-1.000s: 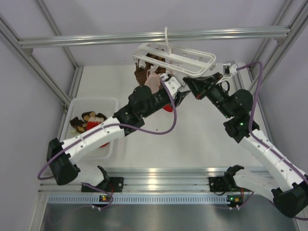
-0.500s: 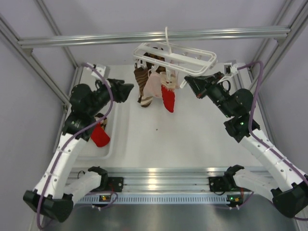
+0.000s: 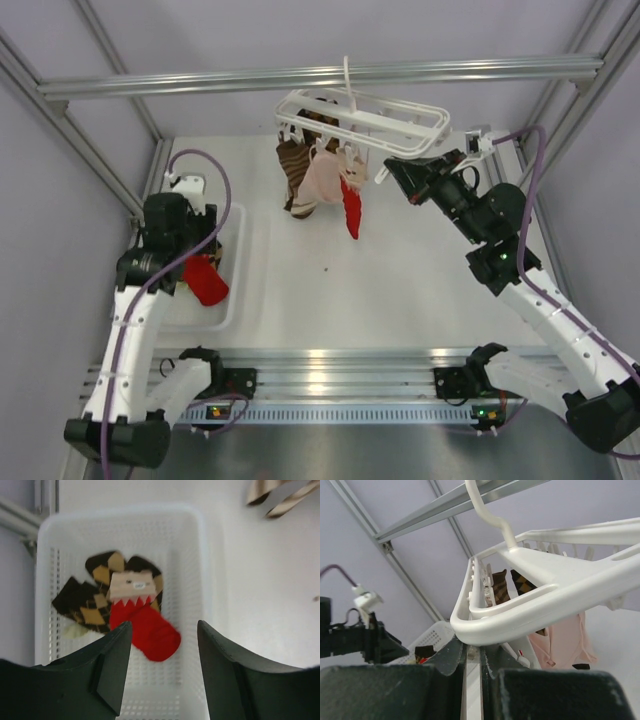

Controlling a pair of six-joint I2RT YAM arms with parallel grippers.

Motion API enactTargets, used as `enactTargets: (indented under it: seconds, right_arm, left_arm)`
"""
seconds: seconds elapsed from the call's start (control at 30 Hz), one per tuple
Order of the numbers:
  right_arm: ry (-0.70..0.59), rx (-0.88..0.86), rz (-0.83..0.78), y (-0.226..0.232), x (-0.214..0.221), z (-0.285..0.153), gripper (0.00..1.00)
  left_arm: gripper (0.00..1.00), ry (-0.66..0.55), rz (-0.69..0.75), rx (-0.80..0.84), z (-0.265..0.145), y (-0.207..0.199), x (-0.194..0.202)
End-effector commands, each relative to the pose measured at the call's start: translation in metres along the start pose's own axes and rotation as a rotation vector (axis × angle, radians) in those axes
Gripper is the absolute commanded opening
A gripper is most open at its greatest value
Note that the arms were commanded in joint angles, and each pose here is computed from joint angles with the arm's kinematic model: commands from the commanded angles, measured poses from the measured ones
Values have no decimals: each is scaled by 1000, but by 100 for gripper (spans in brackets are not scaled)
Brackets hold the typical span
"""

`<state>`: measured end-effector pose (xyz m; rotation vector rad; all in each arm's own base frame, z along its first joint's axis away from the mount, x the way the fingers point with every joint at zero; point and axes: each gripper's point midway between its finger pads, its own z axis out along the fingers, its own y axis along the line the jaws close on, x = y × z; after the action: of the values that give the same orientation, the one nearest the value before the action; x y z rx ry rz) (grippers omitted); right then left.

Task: Clip the socks to the hanger
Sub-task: Open the clamp at the hanger, then pick up the sock from the bin.

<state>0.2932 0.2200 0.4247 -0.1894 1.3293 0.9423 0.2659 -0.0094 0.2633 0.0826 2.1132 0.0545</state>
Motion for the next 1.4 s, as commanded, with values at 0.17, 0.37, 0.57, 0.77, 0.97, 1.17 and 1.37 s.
enactTargets:
  seconds: [0.17,0.37,0.57,0.77,0.97,1.17,1.37]
  right_arm:
    - [-37,-16,-34,9,-24,-1,0]
    - [-37,-19,-39,10,-25,-1,0]
    - [-35,-15,-43,9,-23,-1,0]
    - [-28,-10,-47,7,-21,-2,0]
    - [-35,-8,-53,7,-24,-5,0]
    - [-34,-6,-60,6,-24,-7,0]
    - [-24,-2,-63,4,-21,-7,0]
  left_arm:
    - [55,495,46,-16,59,49,71]
    - [54,580,67,9,95,54,66]
    - [54,650,78,51,125,52,83]
    - [64,760,96,40,138,56,115]
    - [50,801,125,2,138,63,136]
    - [34,791,110,9,133,59,143]
    - [13,744,92,23,127,53,141]
